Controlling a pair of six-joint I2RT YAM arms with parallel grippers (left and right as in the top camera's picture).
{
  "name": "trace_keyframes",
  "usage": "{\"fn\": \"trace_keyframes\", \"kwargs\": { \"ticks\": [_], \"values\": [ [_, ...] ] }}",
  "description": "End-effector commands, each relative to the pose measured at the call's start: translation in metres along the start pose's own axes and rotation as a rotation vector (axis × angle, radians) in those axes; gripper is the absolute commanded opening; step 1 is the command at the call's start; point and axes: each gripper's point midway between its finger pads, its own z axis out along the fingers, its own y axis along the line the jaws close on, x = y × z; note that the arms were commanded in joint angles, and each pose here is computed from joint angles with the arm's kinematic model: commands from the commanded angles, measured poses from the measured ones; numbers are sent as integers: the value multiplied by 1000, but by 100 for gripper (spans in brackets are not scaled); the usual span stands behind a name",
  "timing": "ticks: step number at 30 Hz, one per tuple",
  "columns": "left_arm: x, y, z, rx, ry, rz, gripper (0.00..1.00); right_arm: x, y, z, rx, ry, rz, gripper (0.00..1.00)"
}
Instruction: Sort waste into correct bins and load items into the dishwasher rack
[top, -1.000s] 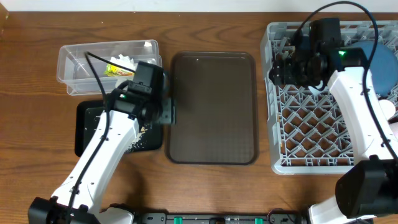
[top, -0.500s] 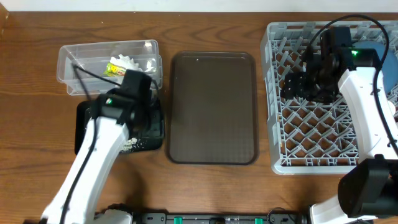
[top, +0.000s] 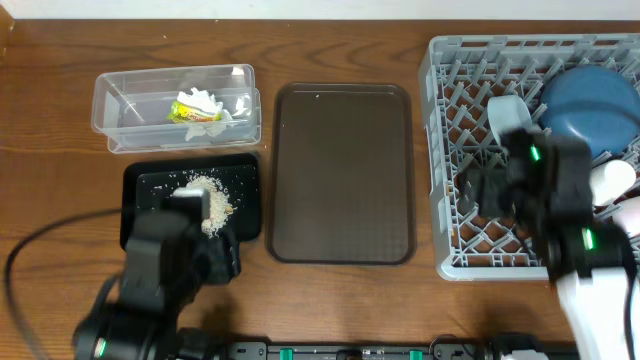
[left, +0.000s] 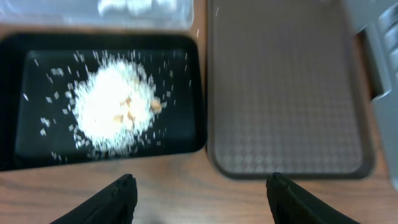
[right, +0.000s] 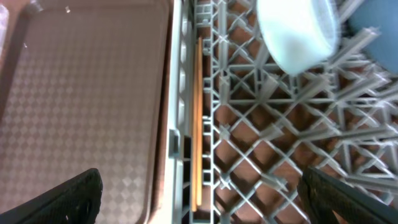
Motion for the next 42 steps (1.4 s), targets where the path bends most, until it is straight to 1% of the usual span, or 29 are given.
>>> {"fn": "trace_keyframes", "kwargs": {
  "ticks": [1,3,7,14,20,30,36,42],
  "values": [
    [-6,2,-13,7,-86,-18,70,18,-9,-12,48,-63,6,99],
    [-10,0,-19,20,-129,-18,70,25,-10,-21,41,-107,5,99],
    [-9,1,-22,21,-135,-18,70,36,-10,-31,32,-146,4,99],
    [-8,1,-21,21,-132,-18,70,59,-14,-33,44,-64,6,99],
    [-8,1,-21,21,-132,-18,70,72,-15,-33,52,-12,7,99],
    [-8,1,-21,21,-132,-18,70,73,-15,-33,52,-7,7,99],
    [-8,1,-21,20,-132,-18,70,70,-16,-48,56,-90,-17,99],
    [-8,1,-21,21,-132,-18,70,61,-14,-64,34,-251,-20,99]
  ]
}}
